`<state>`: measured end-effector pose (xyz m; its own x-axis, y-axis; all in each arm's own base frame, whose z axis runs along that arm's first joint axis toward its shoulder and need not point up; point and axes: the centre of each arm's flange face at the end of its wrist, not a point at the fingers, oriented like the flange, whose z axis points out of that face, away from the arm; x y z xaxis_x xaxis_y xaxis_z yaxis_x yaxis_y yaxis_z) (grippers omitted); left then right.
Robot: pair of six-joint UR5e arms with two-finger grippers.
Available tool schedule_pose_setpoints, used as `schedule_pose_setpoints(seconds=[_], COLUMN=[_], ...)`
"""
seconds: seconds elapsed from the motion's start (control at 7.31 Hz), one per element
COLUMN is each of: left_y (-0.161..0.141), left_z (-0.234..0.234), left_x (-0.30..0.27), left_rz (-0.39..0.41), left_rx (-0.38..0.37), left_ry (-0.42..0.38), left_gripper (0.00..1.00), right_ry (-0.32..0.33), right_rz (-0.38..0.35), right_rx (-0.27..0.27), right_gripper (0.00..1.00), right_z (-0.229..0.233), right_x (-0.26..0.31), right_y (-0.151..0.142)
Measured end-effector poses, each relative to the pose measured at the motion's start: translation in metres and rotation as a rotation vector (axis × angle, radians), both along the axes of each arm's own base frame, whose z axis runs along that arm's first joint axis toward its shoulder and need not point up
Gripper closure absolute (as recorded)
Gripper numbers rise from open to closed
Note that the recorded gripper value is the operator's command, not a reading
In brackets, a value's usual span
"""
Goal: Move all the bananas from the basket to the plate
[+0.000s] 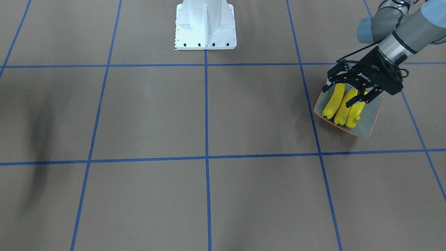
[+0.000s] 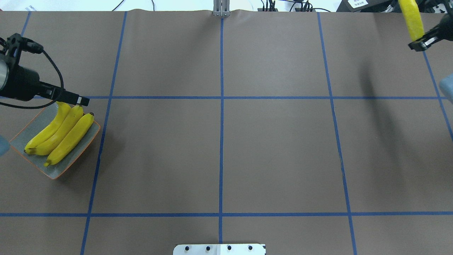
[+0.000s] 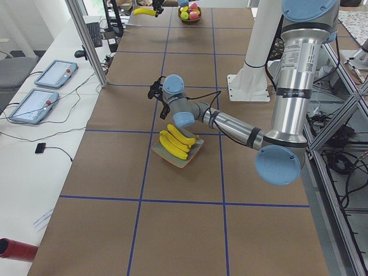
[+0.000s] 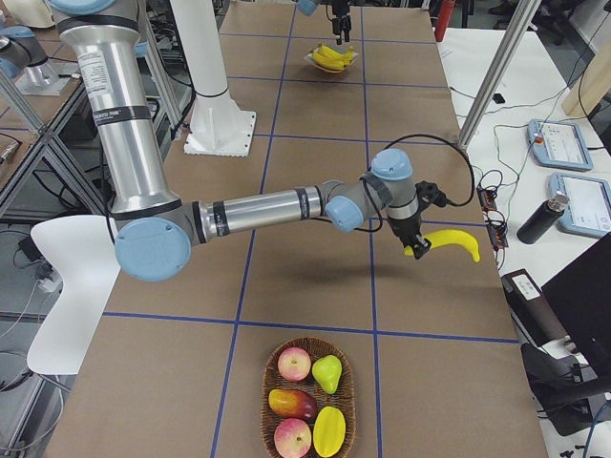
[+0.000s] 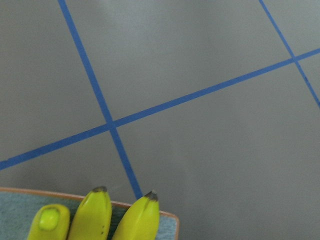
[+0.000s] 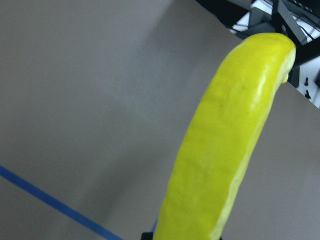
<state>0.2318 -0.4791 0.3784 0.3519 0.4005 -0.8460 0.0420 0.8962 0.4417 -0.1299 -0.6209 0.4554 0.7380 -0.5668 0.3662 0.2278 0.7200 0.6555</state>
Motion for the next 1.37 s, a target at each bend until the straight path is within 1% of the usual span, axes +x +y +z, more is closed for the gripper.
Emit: schedule_pose_setpoints(seconds=[0.14, 0.27, 0.41, 0.55, 0.82, 0.96, 1.09, 1.37], left_y=[-0.009, -0.016, -0.022, -0.025, -0.029, -0.03, -0.03, -0.03], left_z=[-0.022, -0.044, -0.067, -0.091, -0.129, -0.138, -0.141, -0.143], left_x=[0.007, 0.012, 0.018, 0.024, 0.03, 0.031, 0.032, 0.032], left_rz=[-0.013, -0.026, -0.037, -0.049, -0.075, -0.08, -0.083, -0.087], left_rx=[-0.017, -0.037, -0.062, -0.102, -0.196, -0.216, -0.225, -0.239], left_ry=[0.031, 0.064, 0.1, 0.14, 0.212, 0.228, 0.234, 0.241], left_gripper=[0.0, 0.0, 0.0, 0.0, 0.0, 0.0, 0.0, 0.0], right_ry=[-0.037, -0.084, -0.141, -0.17, -0.191, -0.205, -0.215, -0.218], right_rz=[-0.042, -0.057, -0.03, -0.012, -0.004, -0.009, -0.017, -0.032], right_rx=[0.062, 0.088, 0.08, 0.11, 0.235, 0.273, 0.289, 0.291], right_gripper=[1.0, 1.0, 1.0, 1.0, 1.0, 1.0, 1.0, 1.0], right_z=[-0.048, -0.088, -0.121, -0.15, -0.213, -0.236, -0.247, -0.253], right_x=[-0.042, -0.08, -0.112, -0.143, -0.212, -0.234, -0.244, -0.259], right_y=[-0.002, 0.003, 0.015, 0.034, 0.074, 0.087, 0.095, 0.105])
